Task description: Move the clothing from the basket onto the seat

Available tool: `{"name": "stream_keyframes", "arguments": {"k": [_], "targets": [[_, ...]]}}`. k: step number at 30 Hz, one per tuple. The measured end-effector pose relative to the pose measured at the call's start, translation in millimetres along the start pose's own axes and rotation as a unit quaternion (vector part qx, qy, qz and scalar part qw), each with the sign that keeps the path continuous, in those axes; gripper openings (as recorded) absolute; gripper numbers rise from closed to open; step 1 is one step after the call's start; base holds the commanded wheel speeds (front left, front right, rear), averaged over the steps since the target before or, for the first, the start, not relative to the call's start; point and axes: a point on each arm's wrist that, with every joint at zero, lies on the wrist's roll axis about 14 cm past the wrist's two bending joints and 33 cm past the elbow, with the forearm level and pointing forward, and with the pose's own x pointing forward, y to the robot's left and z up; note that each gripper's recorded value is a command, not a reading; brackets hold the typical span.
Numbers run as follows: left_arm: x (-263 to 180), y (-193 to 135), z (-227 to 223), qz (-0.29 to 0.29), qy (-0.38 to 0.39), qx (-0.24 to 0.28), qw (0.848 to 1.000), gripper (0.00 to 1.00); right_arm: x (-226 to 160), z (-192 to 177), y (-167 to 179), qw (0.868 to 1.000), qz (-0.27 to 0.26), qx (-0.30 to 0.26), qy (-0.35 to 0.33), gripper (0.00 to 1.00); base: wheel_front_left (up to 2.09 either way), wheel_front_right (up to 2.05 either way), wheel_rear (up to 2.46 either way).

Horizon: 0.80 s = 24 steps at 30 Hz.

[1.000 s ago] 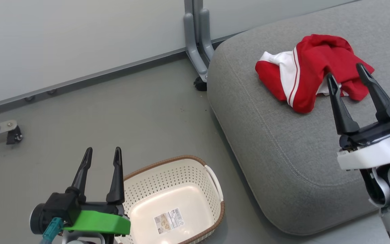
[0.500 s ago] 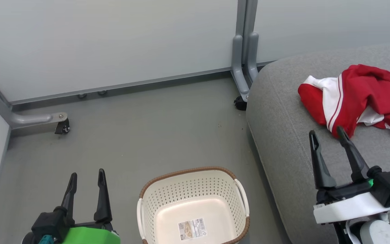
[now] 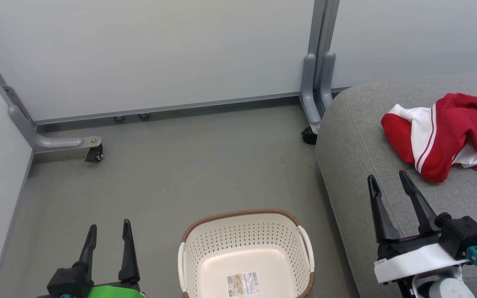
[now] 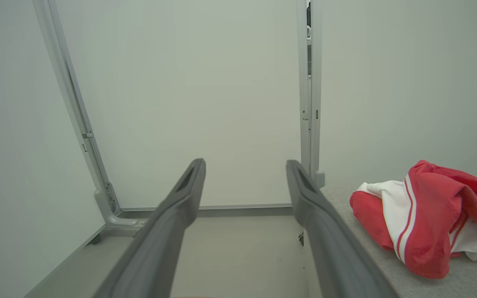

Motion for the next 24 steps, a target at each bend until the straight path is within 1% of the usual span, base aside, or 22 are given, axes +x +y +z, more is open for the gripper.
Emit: {"name": "stream_keyframes", "arguments": {"k": [4, 9, 16, 24], "targets": [[0, 3, -1, 0.007, 0.002, 0.011, 1.000, 1.00, 0, -2, 0, 1.000, 0.000, 0.000, 0.003, 1.00, 0.00, 0.00, 0.00], [0, 3, -5, 0.010, 0.008, 0.013, 1.000, 1.00, -1, -5, -2, 1.000, -0.003, 0.002, 0.008, 1.00, 0.00, 0.00, 0.00], [2, 0, -2, -0.002, 0.003, 0.001, 1.000, 1.00, -3, -6, -2, 1.000, -0.004, 0.004, 0.010, 1.00, 0.00, 0.00, 0.00], [0, 12, -8, 0.023, 0.013, -0.014, 1.000, 1.00, -3, -10, -1, 1.000, -0.005, 0.010, 0.015, 1.00, 0.00, 0.00, 0.00]]}}
